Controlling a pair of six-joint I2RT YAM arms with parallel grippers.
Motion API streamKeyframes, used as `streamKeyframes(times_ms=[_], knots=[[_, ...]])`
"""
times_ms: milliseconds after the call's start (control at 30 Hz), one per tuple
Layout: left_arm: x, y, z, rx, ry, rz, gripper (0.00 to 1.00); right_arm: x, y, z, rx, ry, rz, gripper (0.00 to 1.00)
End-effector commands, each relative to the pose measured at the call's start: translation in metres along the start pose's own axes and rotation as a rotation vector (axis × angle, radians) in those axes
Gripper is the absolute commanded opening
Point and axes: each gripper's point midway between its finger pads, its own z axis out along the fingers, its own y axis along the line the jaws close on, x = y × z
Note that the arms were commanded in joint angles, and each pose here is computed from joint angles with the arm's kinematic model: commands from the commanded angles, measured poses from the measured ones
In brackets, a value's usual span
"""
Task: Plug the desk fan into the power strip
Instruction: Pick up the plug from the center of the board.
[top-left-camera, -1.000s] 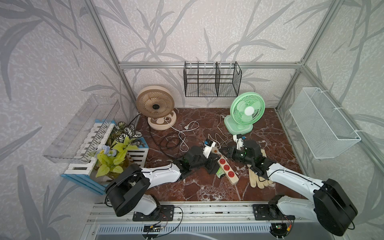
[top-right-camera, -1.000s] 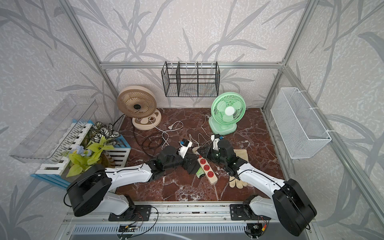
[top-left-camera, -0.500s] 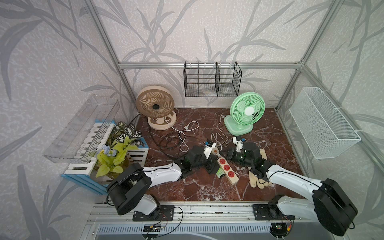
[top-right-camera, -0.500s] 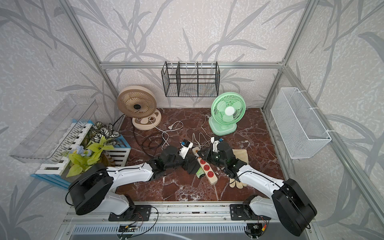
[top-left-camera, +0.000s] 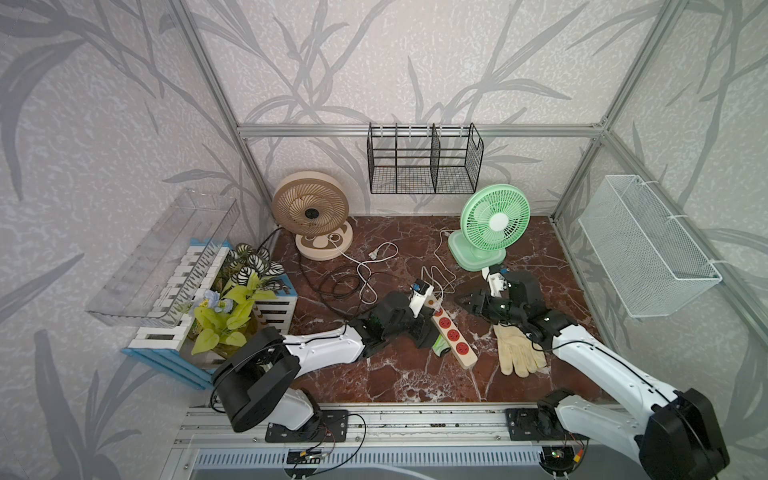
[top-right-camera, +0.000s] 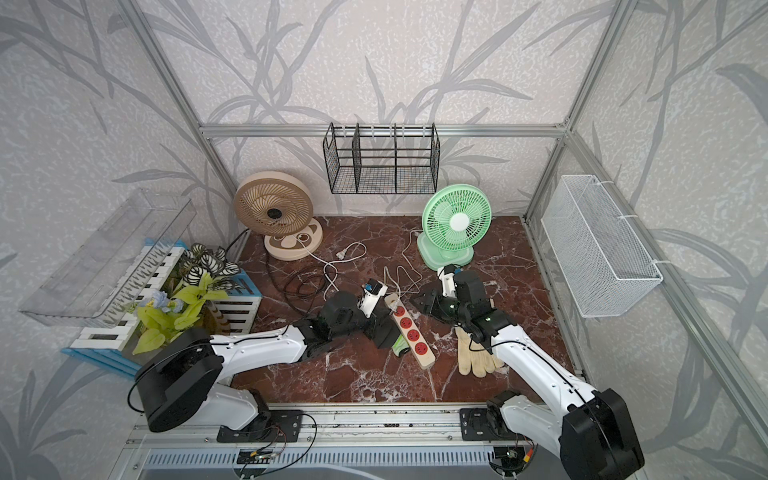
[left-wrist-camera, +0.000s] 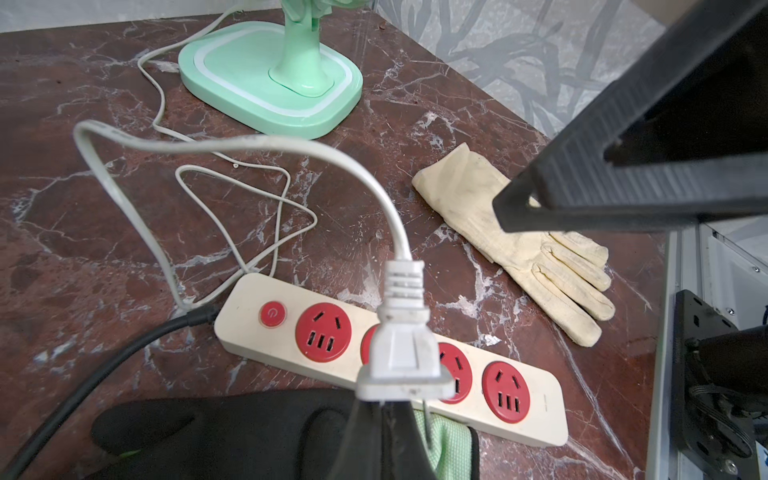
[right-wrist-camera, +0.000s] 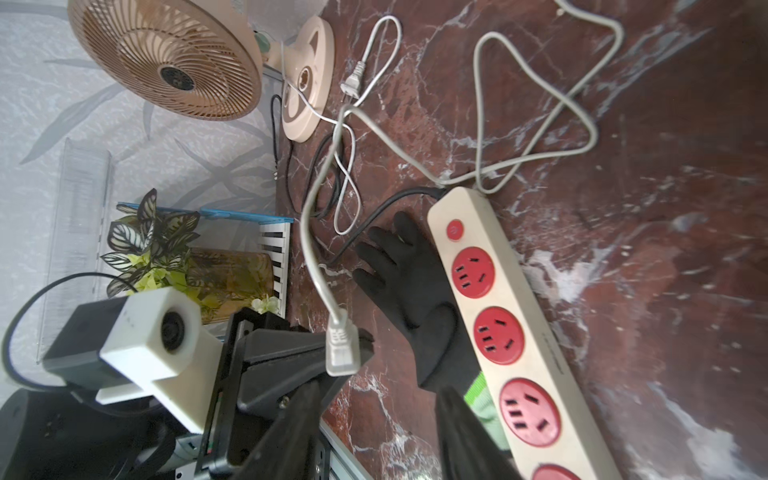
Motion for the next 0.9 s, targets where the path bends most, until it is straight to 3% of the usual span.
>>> streamKeyframes(times_ms=[0,133,333,433,533,633,867], knots=[[-0.017,-0.003,-0.005,-0.028,-0.049,0.075,0.0,0.018,0.012,-0.006,-0.043,0.15,-0.064,0.55],[-0.015,-0.01,-0.004,-0.037,-0.044,0.128,0.0,0.026,0.02,0.0,-0.095,0.242,-0.072,0.6],[-0.011,-0.026,-0.002,-0.042,-0.038,0.21,0.0,0.026,0.021,0.011,-0.122,0.295,-0.077,0.58],[-0.01,-0.033,-0.002,-0.037,-0.037,0.237,0.0,0.025,0.02,0.015,-0.12,0.314,-0.079,0.51],[-0.009,-0.038,-0.002,-0.034,-0.039,0.258,0.0,0.029,0.019,0.019,-0.134,0.352,-0.071,0.35],[-0.008,-0.041,-0.001,-0.033,-0.036,0.269,0.0,0.038,0.019,0.021,-0.158,0.395,-0.066,0.25],[-0.006,-0.044,0.0,-0.033,-0.029,0.282,0.0,0.055,0.02,0.018,-0.179,0.452,-0.084,0.19]])
